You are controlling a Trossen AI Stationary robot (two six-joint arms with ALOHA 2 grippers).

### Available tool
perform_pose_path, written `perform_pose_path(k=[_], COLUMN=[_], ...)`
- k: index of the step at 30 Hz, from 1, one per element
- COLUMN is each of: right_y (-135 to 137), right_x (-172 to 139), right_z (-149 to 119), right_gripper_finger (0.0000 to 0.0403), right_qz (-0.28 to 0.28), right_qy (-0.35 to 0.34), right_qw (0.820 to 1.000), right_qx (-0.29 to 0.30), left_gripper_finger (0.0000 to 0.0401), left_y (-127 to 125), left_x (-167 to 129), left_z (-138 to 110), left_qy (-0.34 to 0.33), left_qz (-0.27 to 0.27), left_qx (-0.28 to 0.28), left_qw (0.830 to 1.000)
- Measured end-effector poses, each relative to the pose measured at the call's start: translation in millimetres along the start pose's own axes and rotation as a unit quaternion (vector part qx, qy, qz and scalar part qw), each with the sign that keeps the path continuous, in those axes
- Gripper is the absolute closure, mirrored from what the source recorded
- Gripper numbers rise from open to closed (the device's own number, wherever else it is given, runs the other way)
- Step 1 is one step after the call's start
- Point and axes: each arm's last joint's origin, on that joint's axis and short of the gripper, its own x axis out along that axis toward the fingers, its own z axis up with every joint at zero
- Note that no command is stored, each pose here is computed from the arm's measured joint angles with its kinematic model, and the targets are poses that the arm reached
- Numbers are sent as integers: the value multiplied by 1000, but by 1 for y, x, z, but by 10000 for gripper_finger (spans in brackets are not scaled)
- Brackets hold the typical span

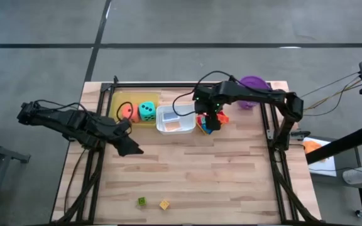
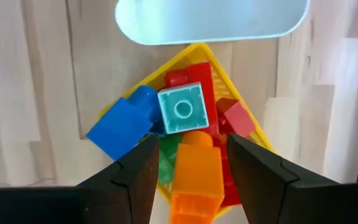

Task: Pick & Place Toys
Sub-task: Put the green game piece into the yellow bin

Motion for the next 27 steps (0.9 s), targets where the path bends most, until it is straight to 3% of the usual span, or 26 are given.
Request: perform_pose_path(k=[5,9,13,17,27], right_y=[4,14,29,46,84], right_x=[-28,-60,-86,-101,-101], right_z=[-2,-4,-8,-15,-23], right_gripper_finger=[218,218,218,218,218], right_qz=[2,35,14,-26,-23], right_qy=[-61,-157,-214,-235,-232], right_qw=[996,981,966,960,968], right_qx=[62,107,145,148,92], left_gripper_finger=[19,19,19,20,20], left_y=[12,10,9,7,-10], left_x=[14,37,61,79,111], left_z=[-12,-25,-34,-46,-101], left_qy=[92,199,235,230,132], left_qz=[84,102,149,200,236], left_qx=[26,36,-64,-181,-360], left_qw=[992,974,958,935,893])
